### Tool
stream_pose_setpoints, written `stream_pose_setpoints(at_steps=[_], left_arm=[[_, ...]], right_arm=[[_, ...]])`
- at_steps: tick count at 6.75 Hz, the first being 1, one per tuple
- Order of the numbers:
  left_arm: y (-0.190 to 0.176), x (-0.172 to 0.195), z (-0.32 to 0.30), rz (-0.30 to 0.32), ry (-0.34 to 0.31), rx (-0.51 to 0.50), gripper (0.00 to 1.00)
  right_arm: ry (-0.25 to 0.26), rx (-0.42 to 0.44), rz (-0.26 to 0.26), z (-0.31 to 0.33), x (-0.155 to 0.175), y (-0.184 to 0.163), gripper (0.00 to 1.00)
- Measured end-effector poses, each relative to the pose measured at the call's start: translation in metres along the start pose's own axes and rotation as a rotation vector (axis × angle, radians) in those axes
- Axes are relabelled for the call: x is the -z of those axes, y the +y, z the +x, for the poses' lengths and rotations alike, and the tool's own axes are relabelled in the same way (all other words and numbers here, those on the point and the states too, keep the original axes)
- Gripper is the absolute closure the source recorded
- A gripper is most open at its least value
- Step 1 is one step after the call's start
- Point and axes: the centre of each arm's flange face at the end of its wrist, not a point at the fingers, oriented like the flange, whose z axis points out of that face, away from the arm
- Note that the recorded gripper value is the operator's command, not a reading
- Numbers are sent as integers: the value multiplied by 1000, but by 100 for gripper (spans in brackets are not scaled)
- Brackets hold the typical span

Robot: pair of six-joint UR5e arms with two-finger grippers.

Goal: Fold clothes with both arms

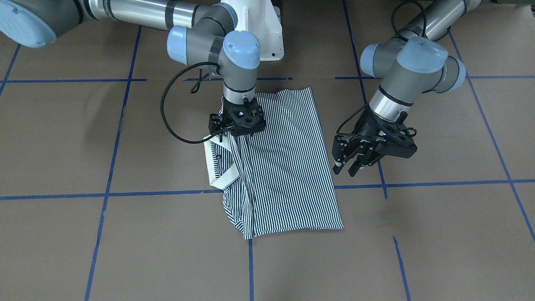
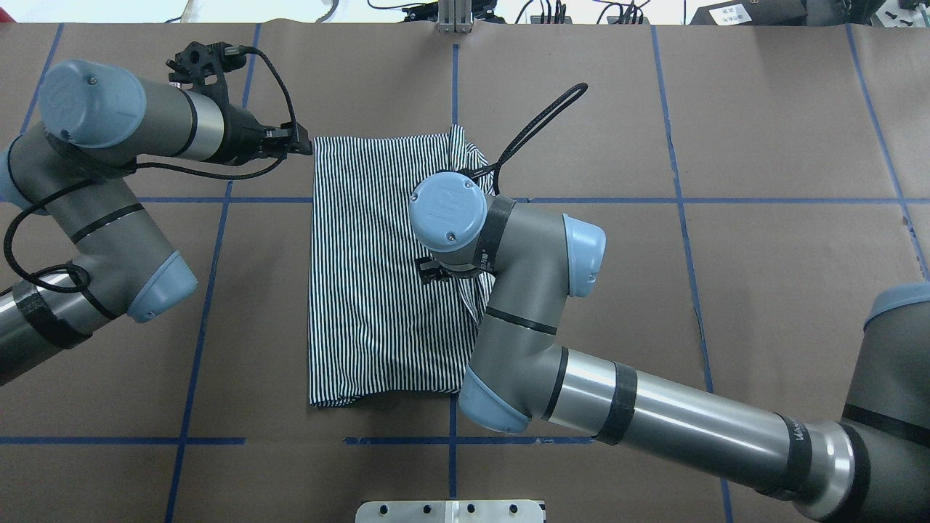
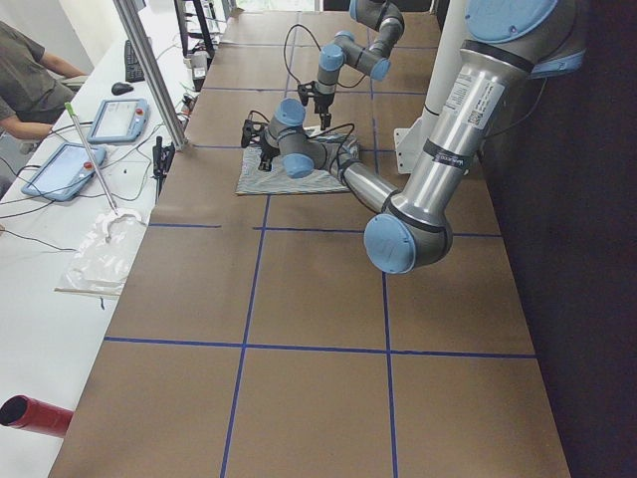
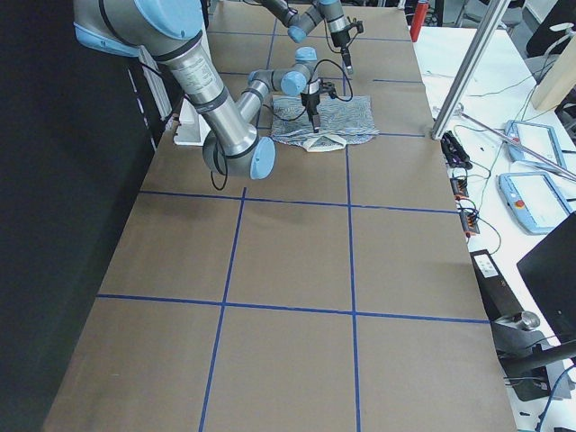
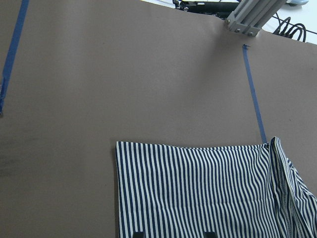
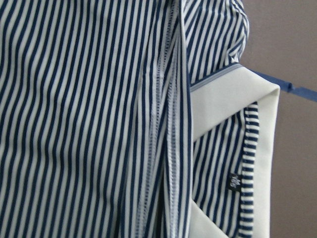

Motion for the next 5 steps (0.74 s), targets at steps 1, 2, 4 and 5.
stream_pose_setpoints(at_steps=[1, 2, 4, 5], left_arm=[[0, 0, 0, 0, 1, 3, 49], [0, 0, 1, 0, 2, 4, 49], [1, 0, 1, -1, 1, 6, 49], [1, 0, 1, -1, 0, 8, 49]], right_arm=[[10, -5, -11, -3, -7, 1, 0], [29, -7, -27, -1, -12, 3, 0], [69, -6, -57, 7, -19, 8, 0], [75, -5, -65, 8, -21, 10, 0]])
